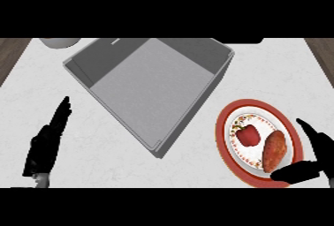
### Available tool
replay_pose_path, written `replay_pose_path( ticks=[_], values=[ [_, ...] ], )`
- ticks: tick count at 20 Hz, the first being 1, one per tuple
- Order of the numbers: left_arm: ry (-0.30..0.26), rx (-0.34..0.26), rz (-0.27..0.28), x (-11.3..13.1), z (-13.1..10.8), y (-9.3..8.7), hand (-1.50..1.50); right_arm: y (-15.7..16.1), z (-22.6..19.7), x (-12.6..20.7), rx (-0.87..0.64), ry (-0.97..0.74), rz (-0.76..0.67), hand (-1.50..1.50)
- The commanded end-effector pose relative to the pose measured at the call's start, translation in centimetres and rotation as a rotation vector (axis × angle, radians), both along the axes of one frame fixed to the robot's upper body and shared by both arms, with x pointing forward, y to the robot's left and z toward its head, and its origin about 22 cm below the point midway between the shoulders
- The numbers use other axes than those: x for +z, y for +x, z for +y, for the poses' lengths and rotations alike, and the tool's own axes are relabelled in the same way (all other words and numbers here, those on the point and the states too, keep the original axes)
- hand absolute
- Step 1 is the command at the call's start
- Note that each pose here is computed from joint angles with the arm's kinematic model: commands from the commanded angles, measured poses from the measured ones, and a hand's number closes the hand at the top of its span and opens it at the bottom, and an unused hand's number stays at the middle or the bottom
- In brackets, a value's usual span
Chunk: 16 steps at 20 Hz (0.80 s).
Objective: Pick the sweet potato from the plate and place it in the cardboard box
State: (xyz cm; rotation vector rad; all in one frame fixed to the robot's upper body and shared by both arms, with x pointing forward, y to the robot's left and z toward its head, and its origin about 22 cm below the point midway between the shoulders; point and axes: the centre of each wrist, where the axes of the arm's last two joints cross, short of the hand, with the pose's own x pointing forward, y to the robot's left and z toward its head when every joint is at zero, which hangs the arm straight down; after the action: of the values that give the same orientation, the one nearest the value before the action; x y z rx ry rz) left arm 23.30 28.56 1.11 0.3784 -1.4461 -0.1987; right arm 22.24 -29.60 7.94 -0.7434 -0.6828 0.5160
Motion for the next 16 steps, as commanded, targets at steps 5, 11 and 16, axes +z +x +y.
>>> replay_pose_path(
  ticks=[5,11,16],
  values=[
    [-0.009,-0.001,-0.001,0.1,0.5,0.7,0.00,0.1,2.0,-1.9,-0.006,-0.001,0.010,-1.50],
    [0.003,0.009,-0.004,-0.6,1.0,1.7,0.00,0.5,0.5,-2.2,0.012,-0.015,0.024,-1.50],
    [-0.010,0.011,-0.008,0.3,-0.6,0.6,0.00,1.1,0.5,-4.0,-0.007,-0.001,0.034,-1.50]
  ],
)
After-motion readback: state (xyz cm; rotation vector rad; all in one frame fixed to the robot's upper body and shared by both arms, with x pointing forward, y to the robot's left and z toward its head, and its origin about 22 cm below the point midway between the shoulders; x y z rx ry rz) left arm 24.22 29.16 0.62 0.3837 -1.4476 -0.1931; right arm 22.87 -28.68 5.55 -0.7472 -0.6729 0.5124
